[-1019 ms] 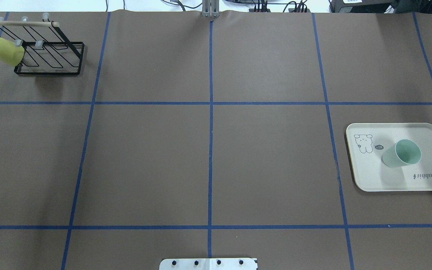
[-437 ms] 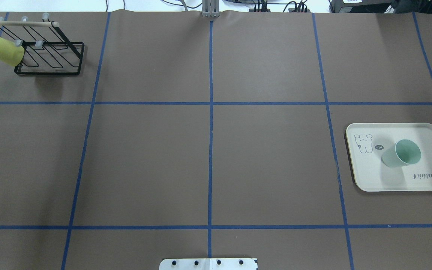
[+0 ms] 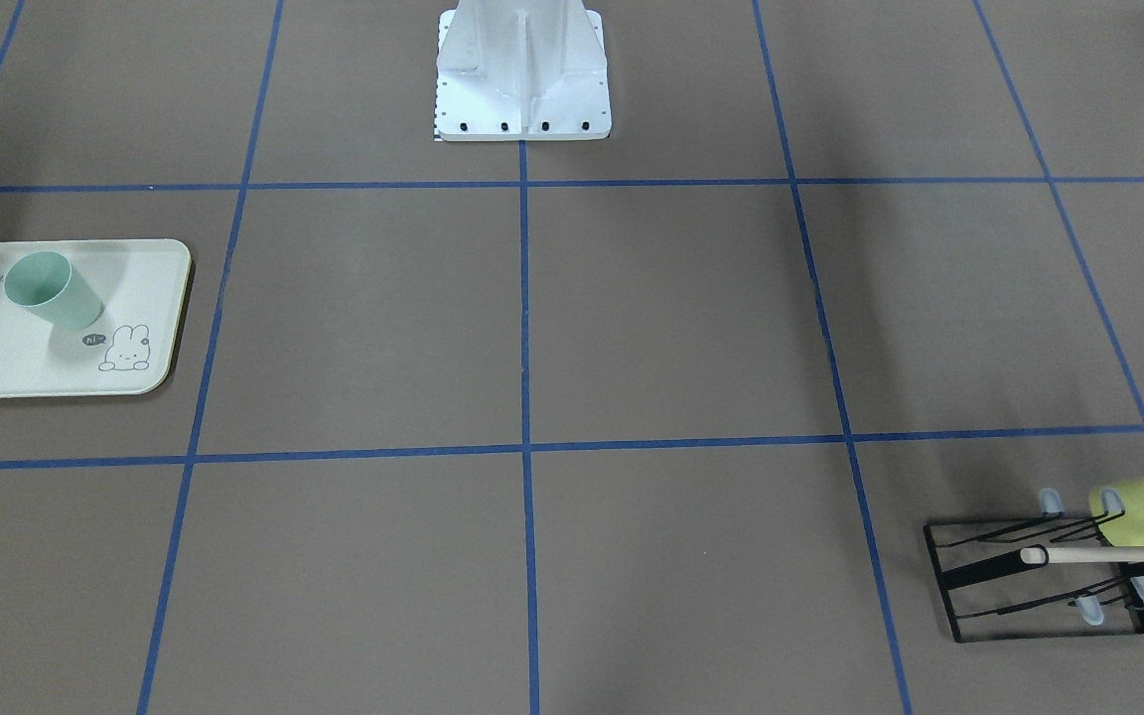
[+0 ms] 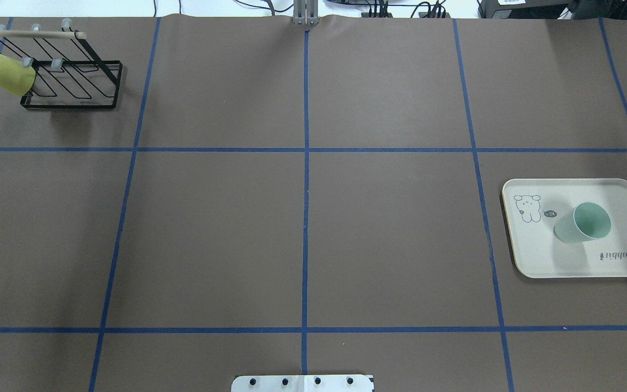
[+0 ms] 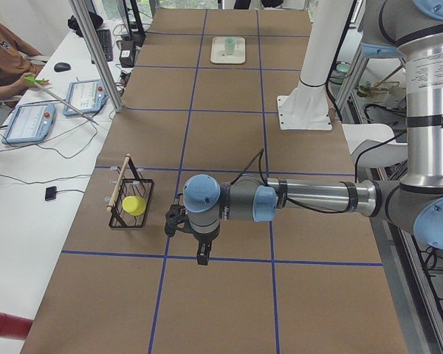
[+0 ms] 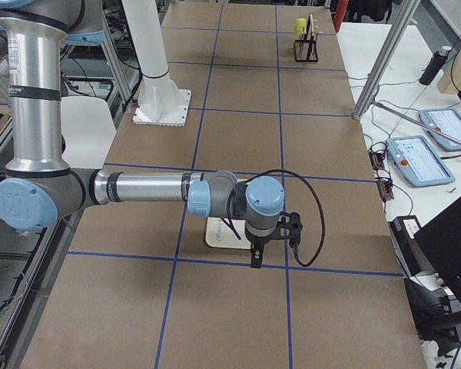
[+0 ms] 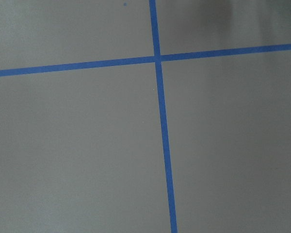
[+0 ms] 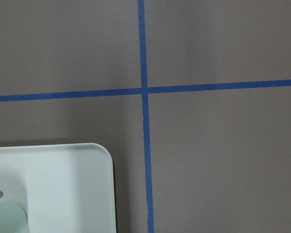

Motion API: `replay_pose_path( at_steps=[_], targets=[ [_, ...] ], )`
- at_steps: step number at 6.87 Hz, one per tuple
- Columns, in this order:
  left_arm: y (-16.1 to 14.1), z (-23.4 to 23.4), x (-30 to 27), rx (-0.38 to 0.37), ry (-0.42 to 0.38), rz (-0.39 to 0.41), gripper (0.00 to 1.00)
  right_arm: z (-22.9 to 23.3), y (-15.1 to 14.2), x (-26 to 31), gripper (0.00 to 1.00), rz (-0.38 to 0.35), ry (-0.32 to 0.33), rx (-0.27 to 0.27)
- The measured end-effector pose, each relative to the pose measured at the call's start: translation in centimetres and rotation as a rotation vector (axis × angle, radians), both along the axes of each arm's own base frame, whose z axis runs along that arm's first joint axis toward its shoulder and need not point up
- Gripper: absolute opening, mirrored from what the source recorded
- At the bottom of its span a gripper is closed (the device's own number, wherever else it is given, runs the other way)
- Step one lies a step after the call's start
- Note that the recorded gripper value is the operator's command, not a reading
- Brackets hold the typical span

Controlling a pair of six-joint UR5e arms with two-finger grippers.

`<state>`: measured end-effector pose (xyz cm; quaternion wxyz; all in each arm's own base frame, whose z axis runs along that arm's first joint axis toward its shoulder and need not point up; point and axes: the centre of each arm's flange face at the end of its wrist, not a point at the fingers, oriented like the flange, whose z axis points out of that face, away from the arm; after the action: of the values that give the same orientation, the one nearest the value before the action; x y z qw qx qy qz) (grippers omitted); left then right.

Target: Left arm grabs green cup and hands to right arm on tray

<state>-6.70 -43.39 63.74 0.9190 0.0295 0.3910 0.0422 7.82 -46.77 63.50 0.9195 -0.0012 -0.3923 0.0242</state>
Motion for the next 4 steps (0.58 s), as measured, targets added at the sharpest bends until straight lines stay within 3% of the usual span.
replay_pose_path(
  at_steps=[4],
  targets=[
    [-0.05, 0.23, -0.17, -0.001, -0.024, 0.000, 1.00, 0.06, -0.16, -0.48, 0.99, -0.015, 0.006, 0.005]
  ],
)
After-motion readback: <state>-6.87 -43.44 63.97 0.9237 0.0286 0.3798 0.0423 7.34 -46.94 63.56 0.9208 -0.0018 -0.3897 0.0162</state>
